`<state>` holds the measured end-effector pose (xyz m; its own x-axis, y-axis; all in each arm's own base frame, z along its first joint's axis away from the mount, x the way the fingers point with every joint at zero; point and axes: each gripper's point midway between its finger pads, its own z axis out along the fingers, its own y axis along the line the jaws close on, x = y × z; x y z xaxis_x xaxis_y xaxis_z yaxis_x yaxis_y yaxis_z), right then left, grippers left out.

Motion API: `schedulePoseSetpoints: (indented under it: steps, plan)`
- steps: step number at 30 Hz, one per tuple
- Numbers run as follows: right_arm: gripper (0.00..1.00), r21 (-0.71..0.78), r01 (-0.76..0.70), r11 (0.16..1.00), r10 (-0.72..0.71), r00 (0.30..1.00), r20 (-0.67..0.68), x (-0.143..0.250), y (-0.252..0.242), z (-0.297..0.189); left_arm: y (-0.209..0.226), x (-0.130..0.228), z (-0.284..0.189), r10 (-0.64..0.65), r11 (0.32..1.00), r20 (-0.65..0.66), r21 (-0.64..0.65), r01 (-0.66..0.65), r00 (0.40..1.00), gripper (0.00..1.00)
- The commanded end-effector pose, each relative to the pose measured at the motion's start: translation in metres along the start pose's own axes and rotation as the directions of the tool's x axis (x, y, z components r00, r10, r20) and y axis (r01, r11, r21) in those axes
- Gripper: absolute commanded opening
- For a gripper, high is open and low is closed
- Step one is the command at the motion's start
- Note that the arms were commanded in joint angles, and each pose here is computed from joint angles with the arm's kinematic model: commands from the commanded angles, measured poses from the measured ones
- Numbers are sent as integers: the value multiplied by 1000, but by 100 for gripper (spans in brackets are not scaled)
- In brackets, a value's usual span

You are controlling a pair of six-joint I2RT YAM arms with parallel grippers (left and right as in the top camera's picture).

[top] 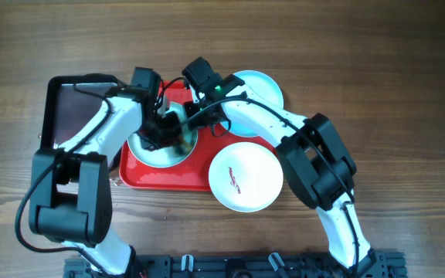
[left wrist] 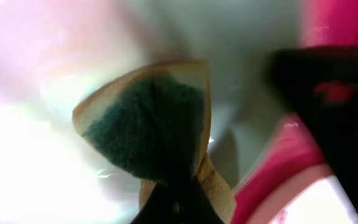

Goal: Clean dirty plates on tray and stack at the side
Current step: 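Scrub the left plate surface with the sponge in the left gripper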

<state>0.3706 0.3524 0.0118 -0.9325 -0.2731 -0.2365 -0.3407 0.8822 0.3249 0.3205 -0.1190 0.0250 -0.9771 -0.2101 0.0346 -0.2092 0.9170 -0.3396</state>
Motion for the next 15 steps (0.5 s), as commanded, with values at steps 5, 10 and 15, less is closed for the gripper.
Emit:
schedulePoseSetpoints:
  steps: [5, 10, 15]
  plan:
    - [4, -16, -10, 1000, 10, 1000, -2, -2, 4, -3, 16, -36, 1, -61, 984, 197, -150, 91, 979, 4]
    - [4, -15, -10, 1000, 10, 1000, -5, -1, 4, -3, 59, -59, -17, -70, 926, 341, -327, 188, 937, 4]
    - [4, -14, -11, 1000, 11, 1000, -4, -1, 4, -4, 91, -74, -46, -140, 886, 387, -362, 290, 911, 4]
